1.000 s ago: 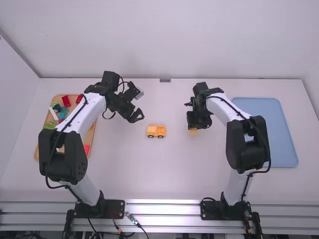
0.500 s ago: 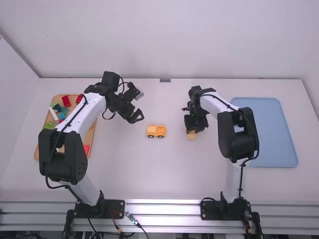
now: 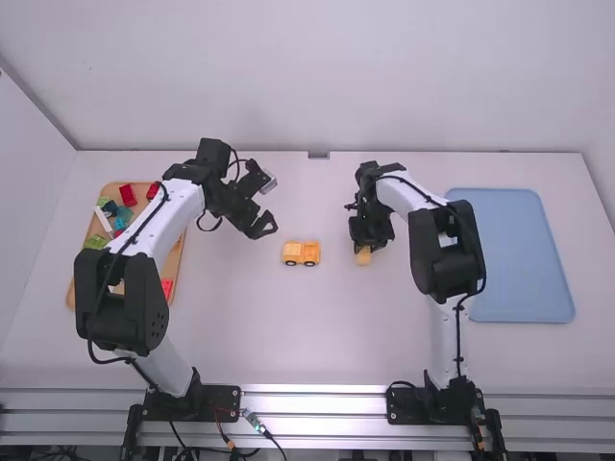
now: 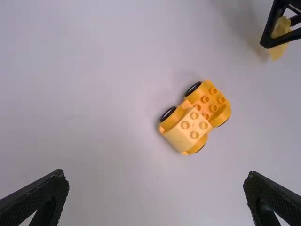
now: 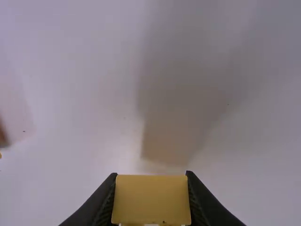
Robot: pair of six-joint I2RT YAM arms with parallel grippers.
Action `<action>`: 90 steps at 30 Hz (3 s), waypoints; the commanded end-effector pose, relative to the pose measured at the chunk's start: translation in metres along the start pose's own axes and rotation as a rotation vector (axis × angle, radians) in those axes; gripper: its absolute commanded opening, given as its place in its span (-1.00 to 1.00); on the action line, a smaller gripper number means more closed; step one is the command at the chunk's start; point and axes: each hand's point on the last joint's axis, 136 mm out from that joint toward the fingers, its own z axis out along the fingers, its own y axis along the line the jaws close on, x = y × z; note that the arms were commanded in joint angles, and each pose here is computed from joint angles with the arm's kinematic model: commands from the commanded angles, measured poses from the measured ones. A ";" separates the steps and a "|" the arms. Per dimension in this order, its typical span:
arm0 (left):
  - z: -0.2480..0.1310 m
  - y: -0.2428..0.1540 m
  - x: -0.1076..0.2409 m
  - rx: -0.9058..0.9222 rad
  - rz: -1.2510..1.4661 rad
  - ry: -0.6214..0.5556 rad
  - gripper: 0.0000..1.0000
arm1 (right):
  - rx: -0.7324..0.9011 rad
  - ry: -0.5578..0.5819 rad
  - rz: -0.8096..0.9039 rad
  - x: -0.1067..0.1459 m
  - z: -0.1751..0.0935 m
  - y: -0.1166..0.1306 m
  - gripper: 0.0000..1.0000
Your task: Assemble lego blocks to make yellow taxi
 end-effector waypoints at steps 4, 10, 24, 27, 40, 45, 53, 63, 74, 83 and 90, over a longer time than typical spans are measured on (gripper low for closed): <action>-0.017 -0.002 -0.014 -0.022 0.032 -0.046 0.98 | 0.021 0.031 0.017 -0.005 0.015 -0.004 -0.77; -0.017 -0.002 -0.014 -0.021 0.032 -0.045 0.98 | 0.018 0.013 0.014 -0.012 0.016 -0.004 -0.72; -0.017 -0.002 -0.013 -0.020 0.030 -0.042 0.98 | 0.016 0.004 0.010 -0.014 0.016 -0.005 0.98; -0.017 -0.001 -0.014 -0.027 0.033 -0.046 0.98 | 0.046 -0.004 0.002 -0.016 0.013 -0.007 0.98; -0.017 0.010 -0.013 -0.074 0.114 -0.038 0.98 | 0.185 -0.174 -0.072 -0.021 -0.063 0.008 0.98; -0.007 -0.011 -0.008 0.039 0.327 -0.083 0.98 | 0.221 -0.323 -0.110 -0.013 -0.085 0.021 0.98; 0.018 -0.012 -0.003 0.027 0.427 -0.136 0.98 | 0.157 -0.570 -0.134 0.016 -0.076 0.021 0.98; 0.028 -0.028 -0.005 0.097 0.578 -0.274 0.98 | -0.030 -0.750 -0.055 0.033 -0.029 -0.004 0.98; 0.035 -0.016 -0.006 0.044 0.451 -0.275 0.98 | -0.001 -0.936 -0.053 0.043 -0.006 -0.013 0.98; 0.035 -0.024 -0.003 0.076 0.500 -0.284 0.98 | 0.070 -0.949 -0.053 0.032 -0.004 -0.012 0.98; 0.035 -0.024 -0.003 0.077 0.499 -0.282 0.98 | 0.044 -0.849 0.044 0.013 0.006 -0.016 0.98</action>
